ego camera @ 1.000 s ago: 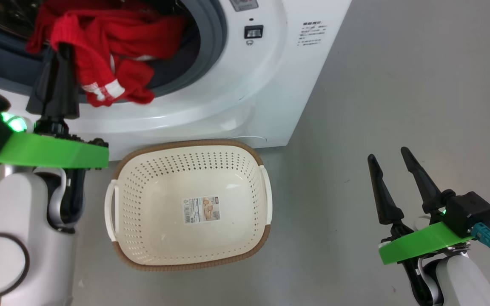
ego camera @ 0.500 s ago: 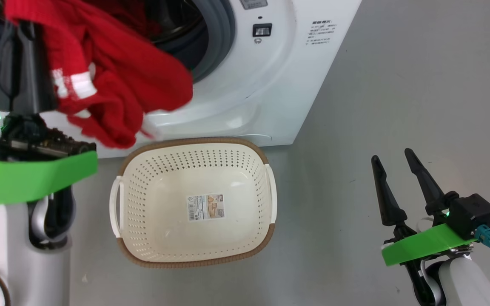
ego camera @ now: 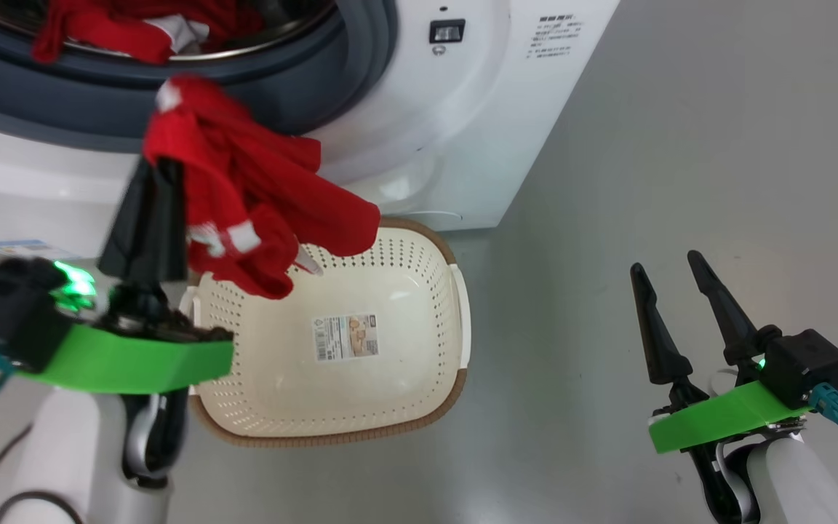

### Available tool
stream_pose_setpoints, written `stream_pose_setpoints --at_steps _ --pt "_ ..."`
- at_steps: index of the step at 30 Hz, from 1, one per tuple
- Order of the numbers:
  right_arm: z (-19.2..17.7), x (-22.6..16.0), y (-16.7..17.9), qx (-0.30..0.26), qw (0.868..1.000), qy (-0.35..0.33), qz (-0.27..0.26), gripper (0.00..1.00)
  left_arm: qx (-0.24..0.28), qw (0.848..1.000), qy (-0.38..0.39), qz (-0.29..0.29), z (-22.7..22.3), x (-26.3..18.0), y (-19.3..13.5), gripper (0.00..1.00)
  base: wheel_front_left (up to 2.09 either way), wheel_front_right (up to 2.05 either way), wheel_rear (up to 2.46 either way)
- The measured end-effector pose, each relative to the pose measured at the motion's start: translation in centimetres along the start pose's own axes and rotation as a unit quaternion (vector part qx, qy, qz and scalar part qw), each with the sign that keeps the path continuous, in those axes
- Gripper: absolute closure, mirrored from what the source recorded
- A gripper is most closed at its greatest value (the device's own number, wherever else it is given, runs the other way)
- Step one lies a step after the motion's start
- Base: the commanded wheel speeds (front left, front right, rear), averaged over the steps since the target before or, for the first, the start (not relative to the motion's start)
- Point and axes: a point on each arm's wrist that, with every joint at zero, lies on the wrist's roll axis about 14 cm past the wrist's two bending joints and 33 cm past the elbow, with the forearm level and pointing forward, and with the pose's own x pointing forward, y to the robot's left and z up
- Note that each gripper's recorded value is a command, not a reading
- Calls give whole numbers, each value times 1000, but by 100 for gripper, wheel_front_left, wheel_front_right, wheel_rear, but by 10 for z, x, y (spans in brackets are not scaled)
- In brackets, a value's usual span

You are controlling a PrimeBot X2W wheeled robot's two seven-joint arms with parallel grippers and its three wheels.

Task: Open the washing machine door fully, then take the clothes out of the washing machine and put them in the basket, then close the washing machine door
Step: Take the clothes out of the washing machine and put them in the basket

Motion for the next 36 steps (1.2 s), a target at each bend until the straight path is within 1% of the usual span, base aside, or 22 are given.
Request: stream_pose_setpoints --at_steps 5,9,11,12,19,20,29,36 --pt "-5 6 -2 0 1000 5 -2 0 -11 996 86 18 -60 -19 10 100 0 0 0" --pt "-10 11 -5 0 1000 9 -4 0 -16 987 156 27 -107 -36 17 100 0 0 0" --pt "-13 13 -7 0 1000 13 -6 0 -16 981 193 32 -131 -47 21 100 0 0 0" --pt "-18 15 -9 -1 1000 19 -7 0 -19 973 225 37 -152 -57 25 100 0 0 0" --pt "-30 27 -11 3 1000 28 -6 0 -9 948 317 38 -215 -75 39 100 0 0 0" --pt "-30 27 -11 3 1000 28 -6 0 -9 948 317 38 -215 -75 39 100 0 0 0" --pt "-50 43 -22 6 999 42 -15 0 -8 912 408 32 -283 -96 49 100 0 0 0" --pt "-68 48 -31 6 998 61 -24 0 -11 889 458 25 -323 -111 51 100 0 0 0"
